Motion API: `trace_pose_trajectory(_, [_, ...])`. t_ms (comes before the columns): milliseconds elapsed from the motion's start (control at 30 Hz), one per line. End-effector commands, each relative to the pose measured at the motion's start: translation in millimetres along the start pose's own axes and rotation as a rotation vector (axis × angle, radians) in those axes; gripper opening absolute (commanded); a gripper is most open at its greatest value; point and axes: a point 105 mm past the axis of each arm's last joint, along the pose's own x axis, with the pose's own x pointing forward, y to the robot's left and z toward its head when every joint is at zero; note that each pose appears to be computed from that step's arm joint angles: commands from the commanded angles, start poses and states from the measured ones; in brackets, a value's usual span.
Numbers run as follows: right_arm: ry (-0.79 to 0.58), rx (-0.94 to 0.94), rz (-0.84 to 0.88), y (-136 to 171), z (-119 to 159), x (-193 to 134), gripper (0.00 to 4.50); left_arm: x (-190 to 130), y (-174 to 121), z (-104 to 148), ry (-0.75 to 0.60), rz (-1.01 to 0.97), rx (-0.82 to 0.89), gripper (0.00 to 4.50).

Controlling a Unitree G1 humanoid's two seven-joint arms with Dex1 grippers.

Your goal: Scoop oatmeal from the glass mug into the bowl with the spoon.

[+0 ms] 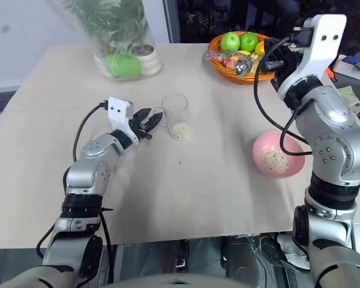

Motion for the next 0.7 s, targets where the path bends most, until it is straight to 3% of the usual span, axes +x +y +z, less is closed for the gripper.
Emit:
trace_pose_trajectory(33, [-0.062,-0.02,0.004,2.2,16.3,-6.7,0.0,7.3,1.6,11.5,-0.04,0.02,0.018,2.16])
trace_pose_trajectory(133, [-0.051,-0.026,0.006,1.9,13.5,-7.9,0.0,10.5,4.1,13.1,-0.052,0.033,0.006,1.44])
trace_pose_trajectory(167, [-0.048,-0.027,0.005,1.5,12.6,-8.0,0.0,11.4,4.5,13.9,-0.056,0.036,0.006,0.79])
trace_pose_trajectory(233, [-0.042,-0.029,0.005,0.9,11.2,-8.4,0.0,12.8,5.0,15.8,-0.067,0.042,0.004,0.08])
trace_pose_trajectory(367, [-0.017,0.02,0.038,2.8,8.1,-9.5,0.0,22.3,-0.3,38.2,-0.15,0.025,0.014,0.08])
trace_pose_trajectory(533, [0.0,0.161,0.318,43.6,24.0,-20.9,0.0,45.4,-8.3,69.7,-0.219,-0.012,0.187,0.08])
trace_pose_trajectory(700, [0.019,0.172,0.406,65.5,30.8,-18.9,0.0,64.2,-21.9,82.3,-0.248,-0.073,0.353,0.08])
